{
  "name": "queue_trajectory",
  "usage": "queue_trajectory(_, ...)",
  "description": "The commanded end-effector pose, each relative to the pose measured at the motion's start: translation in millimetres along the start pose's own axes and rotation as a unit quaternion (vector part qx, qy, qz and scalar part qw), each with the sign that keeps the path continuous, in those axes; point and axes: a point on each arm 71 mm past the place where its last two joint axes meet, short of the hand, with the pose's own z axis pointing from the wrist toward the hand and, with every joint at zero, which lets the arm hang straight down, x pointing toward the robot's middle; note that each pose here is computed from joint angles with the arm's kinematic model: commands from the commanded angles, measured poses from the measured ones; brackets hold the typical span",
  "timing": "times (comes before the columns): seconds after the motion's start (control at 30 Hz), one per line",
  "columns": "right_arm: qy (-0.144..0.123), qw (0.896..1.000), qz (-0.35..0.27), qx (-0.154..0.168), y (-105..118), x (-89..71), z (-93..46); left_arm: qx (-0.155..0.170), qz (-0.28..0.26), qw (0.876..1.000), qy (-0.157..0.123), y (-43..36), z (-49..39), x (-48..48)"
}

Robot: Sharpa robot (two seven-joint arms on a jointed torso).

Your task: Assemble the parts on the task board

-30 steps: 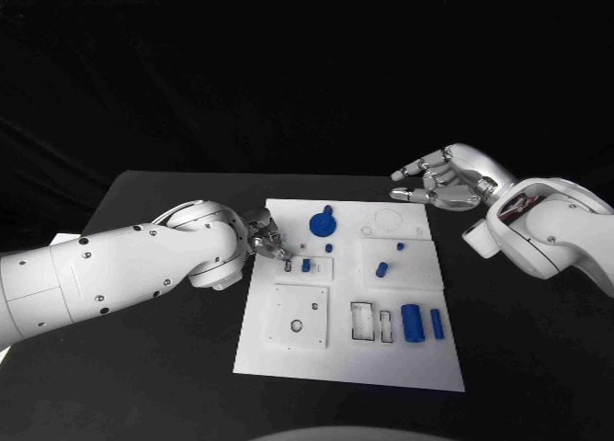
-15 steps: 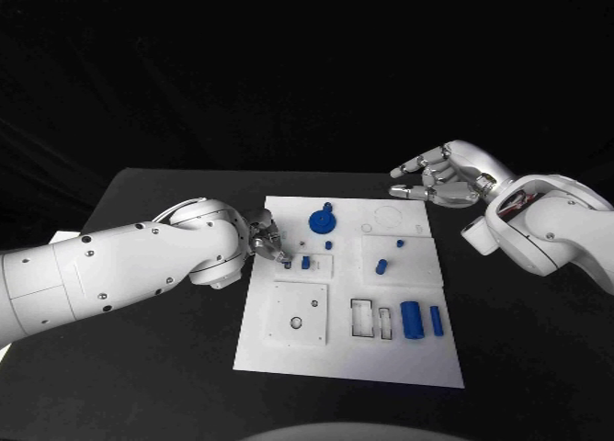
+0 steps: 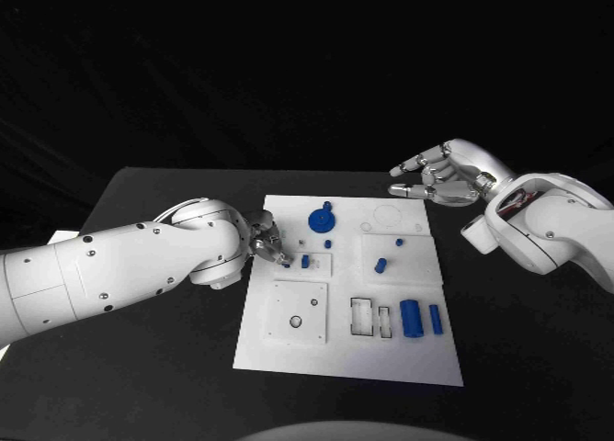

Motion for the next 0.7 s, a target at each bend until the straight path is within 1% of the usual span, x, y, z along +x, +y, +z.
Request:
queue_trajectory(0.03,0.007,1.0,0.001,-0.002,0.6,1.5,-0.1,-0.001,0.011,1.0,0.015,-0.2,0.2,3.2)
queue_trajectory(0.47,0.007,1.0,0.001,-0.002,0.6,1.2,-0.5,-0.001,0.018,1.0,0.023,-0.3,-0.1,4.7)
queue_trajectory(0.7,0.007,1.0,0.001,-0.002,0.7,1.2,-0.6,-0.004,0.016,1.0,0.026,0.9,0.8,4.4)
